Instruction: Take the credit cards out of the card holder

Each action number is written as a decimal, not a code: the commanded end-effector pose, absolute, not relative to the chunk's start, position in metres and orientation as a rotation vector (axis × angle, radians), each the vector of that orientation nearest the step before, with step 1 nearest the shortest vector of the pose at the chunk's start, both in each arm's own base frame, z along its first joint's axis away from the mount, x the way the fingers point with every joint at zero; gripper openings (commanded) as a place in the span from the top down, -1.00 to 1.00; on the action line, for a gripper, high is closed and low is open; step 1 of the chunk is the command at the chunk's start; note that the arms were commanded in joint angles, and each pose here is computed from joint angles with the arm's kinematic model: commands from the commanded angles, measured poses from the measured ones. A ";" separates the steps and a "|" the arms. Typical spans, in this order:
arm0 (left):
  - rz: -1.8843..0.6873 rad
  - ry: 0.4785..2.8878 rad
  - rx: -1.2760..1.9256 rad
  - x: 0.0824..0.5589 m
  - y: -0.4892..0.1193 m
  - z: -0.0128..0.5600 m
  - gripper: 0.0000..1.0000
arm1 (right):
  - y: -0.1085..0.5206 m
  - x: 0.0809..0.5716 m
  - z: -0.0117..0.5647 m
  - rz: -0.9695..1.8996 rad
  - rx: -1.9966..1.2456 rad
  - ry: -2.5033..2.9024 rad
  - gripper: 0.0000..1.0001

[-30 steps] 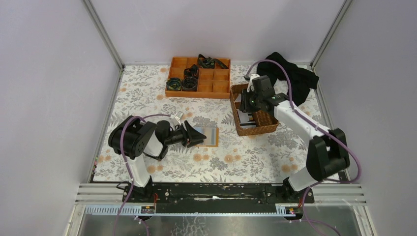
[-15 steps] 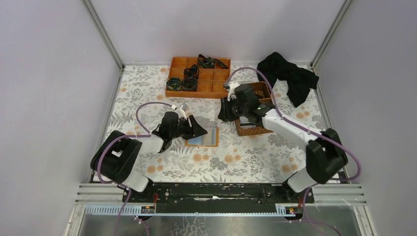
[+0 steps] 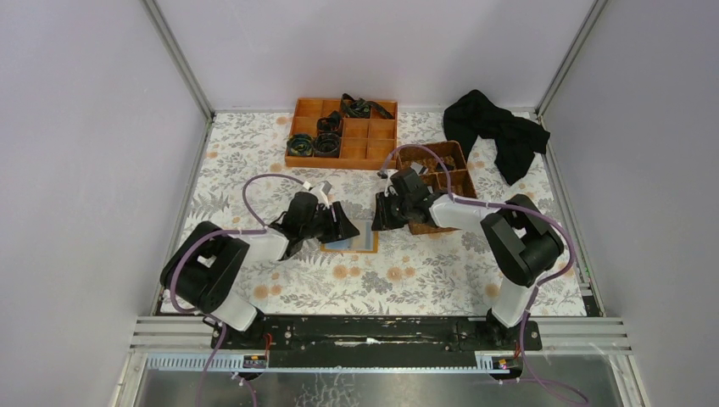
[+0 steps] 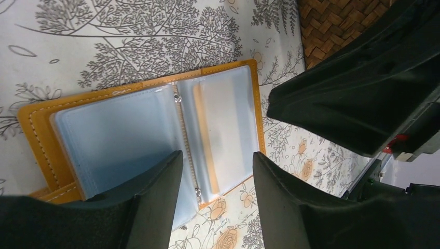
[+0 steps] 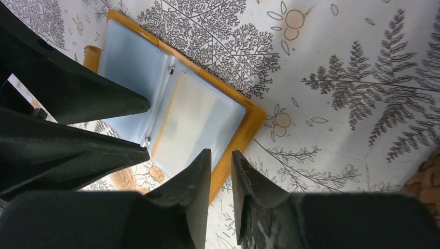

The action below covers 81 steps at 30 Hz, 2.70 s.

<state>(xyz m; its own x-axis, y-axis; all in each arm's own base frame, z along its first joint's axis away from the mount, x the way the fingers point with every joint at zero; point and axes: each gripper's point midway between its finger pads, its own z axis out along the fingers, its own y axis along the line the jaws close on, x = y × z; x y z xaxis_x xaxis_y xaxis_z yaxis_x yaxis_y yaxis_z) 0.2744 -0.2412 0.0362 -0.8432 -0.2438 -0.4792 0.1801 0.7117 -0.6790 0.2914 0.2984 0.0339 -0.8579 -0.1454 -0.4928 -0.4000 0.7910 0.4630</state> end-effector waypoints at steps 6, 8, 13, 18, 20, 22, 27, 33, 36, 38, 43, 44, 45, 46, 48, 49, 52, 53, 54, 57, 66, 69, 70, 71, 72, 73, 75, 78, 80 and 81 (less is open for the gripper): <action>-1.140 2.385 0.007 0.267 -0.263 0.034 -0.17 | 0.320 0.289 0.033 0.898 -0.412 2.509 0.52; -1.167 2.389 0.005 0.265 -0.266 0.032 -0.17 | 0.320 0.289 0.030 0.890 -0.413 2.515 0.54; -1.233 2.364 0.022 0.263 -0.273 0.041 -0.16 | 0.321 0.288 0.022 0.896 -0.409 2.536 0.59; -1.250 2.349 0.031 0.263 -0.276 0.047 -0.15 | 0.323 0.287 0.019 0.910 -0.407 2.544 0.62; -1.250 2.343 0.032 0.264 -0.275 0.049 -0.15 | 0.319 0.289 0.022 0.884 -0.403 2.540 0.63; -1.238 2.350 0.035 0.263 -0.274 0.048 -0.15 | 0.313 0.291 0.031 0.833 -0.396 2.532 0.63; -1.254 2.343 0.035 0.263 -0.276 0.048 -0.15 | 0.290 0.298 0.054 0.696 -0.383 2.503 0.63; -1.299 2.325 0.028 0.263 -0.280 0.052 -0.14 | 0.271 0.293 0.044 0.639 -0.358 2.538 0.63; -1.299 2.328 0.027 0.264 -0.281 0.051 -0.14 | 0.272 0.287 0.033 0.658 -0.365 2.568 0.63; -1.297 2.335 0.023 0.264 -0.281 0.049 -0.14 | 0.277 0.282 0.027 0.705 -0.368 2.586 0.46; -1.289 2.359 0.009 0.261 -0.279 0.039 -0.14 | 0.290 0.275 0.026 0.817 -0.363 2.581 0.02; -1.294 2.360 0.006 0.260 -0.279 0.039 -0.14 | 0.290 0.275 0.026 0.822 -0.363 2.580 0.06; -1.300 2.356 0.005 0.261 -0.280 0.039 -0.14 | 0.291 0.276 0.026 0.823 -0.363 2.580 0.10; -1.305 2.358 0.006 0.261 -0.280 0.038 -0.14 | 0.292 0.276 0.026 0.824 -0.364 2.578 0.15; -1.308 2.360 0.006 0.260 -0.281 0.037 -0.13 | 0.293 0.276 0.027 0.834 -0.364 2.577 0.26; -1.309 2.359 0.006 0.260 -0.281 0.037 -0.13 | 0.294 0.277 0.028 0.843 -0.363 2.573 0.34; -1.311 2.360 0.005 0.260 -0.281 0.036 -0.13 | 0.300 0.276 0.030 0.880 -0.367 2.567 0.47; -1.310 2.363 0.004 0.260 -0.281 0.036 -0.13 | 0.301 0.277 0.030 0.888 -0.363 2.566 0.51; -1.312 2.362 0.005 0.260 -0.281 0.035 -0.13 | 0.302 0.277 0.031 0.893 -0.363 2.565 0.55; -1.321 2.362 0.004 0.260 -0.282 0.035 -0.13 | 0.303 0.278 0.032 0.897 -0.364 2.558 0.71; -1.351 2.331 0.016 0.259 -0.284 0.046 -0.12 | 0.295 0.281 0.035 0.836 -0.361 2.553 0.82; -1.295 2.311 0.016 0.260 -0.277 0.056 -0.12 | 0.291 0.284 0.042 0.793 -0.370 2.539 0.80; -1.244 2.311 0.003 0.262 -0.271 0.056 -0.11 | 0.290 0.285 0.044 0.787 -0.373 2.537 0.80; -1.204 2.316 -0.009 0.261 -0.266 0.055 -0.12 | 0.290 0.286 0.045 0.785 -0.375 2.534 0.80; -1.160 2.315 -0.019 0.261 -0.259 0.056 -0.11 | 0.290 0.286 0.046 0.785 -0.377 2.531 0.80; -1.120 2.316 -0.027 0.261 -0.253 0.055 -0.11 | 0.291 0.286 0.046 0.787 -0.379 2.530 0.81; -1.044 2.328 -0.040 0.259 -0.243 0.053 -0.12 | 0.293 0.287 0.048 0.795 -0.385 2.525 0.83; -0.946 2.360 -0.068 0.255 -0.228 0.043 -0.11 | 0.296 0.287 0.053 0.821 -0.391 2.513 0.83; -0.892 2.386 -0.080 0.252 -0.219 0.034 -0.10 | 0.299 0.288 0.057 0.834 -0.401 2.504 0.82; -0.872 2.399 -0.084 0.250 -0.216 0.030 -0.10 | 0.300 0.288 0.058 0.833 -0.404 2.500 0.82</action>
